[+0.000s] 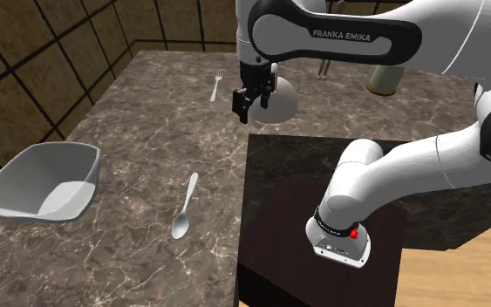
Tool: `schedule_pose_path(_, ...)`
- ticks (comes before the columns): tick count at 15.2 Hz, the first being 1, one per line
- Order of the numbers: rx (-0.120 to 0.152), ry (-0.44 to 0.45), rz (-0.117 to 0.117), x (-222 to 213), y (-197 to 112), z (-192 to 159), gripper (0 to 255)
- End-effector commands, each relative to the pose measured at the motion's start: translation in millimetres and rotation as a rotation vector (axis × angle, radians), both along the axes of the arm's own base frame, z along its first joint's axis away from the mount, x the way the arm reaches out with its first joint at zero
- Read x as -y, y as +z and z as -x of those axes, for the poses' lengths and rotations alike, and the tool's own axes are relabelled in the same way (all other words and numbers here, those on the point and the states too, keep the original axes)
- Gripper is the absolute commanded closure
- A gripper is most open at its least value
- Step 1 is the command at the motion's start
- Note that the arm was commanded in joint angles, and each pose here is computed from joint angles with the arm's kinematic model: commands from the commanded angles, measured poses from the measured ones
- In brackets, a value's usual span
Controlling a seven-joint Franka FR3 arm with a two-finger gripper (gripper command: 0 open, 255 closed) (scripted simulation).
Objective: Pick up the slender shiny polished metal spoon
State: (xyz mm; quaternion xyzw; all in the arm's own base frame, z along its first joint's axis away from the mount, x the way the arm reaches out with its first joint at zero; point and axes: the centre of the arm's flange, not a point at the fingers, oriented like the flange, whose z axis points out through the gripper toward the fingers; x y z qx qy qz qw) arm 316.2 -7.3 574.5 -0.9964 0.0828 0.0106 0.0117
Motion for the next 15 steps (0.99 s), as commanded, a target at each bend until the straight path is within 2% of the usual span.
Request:
schedule_pose_path(1, 0.0, 0.0, 0.0, 0.0, 0.0, 0.0, 0)
schedule_pose_path(8, -0.007, -0.302, -0.059, -77.0, -29.3, 12.2, 0)
schedule_pose_path(15, -0.013, -0.604, -0.118, -155.7, -53.9, 1.0, 0)
